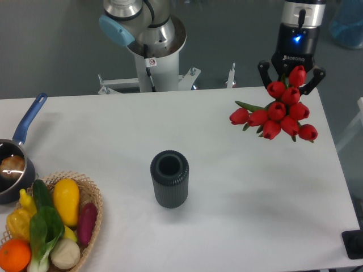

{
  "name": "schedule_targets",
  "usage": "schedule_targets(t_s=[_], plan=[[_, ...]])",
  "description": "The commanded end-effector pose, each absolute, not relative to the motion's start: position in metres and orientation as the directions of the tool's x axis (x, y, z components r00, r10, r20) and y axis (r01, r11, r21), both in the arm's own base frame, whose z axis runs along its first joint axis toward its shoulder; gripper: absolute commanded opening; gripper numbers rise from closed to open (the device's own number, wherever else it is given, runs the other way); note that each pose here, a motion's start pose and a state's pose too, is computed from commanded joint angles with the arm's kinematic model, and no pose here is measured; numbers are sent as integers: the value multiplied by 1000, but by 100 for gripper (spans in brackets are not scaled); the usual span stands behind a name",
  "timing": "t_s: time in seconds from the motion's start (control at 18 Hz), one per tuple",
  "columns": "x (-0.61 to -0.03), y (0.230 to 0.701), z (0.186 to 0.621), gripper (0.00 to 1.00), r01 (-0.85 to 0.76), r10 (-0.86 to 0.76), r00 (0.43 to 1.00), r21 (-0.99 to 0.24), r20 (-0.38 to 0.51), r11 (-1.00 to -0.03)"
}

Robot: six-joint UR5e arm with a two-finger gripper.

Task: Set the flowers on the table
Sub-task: 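Lower the held tulips toward the table beside the grey container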

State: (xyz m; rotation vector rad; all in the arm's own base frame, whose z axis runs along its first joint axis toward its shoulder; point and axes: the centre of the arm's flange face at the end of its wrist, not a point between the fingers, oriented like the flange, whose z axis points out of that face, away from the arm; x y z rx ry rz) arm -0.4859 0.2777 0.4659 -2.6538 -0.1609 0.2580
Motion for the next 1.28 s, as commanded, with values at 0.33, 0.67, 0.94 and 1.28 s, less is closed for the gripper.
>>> schedule_targets(t_s=[0.33, 0.67, 0.94, 1.28], plan=[[-490, 269, 424, 35, 122, 172, 978, -346, -119, -930], [-497, 277, 378, 39, 160, 164, 986, -305, 13, -939], [-502, 304, 338, 39, 139, 123, 990, -274, 76, -952], [-500, 324, 313, 39, 116, 90, 990, -262, 110, -958]])
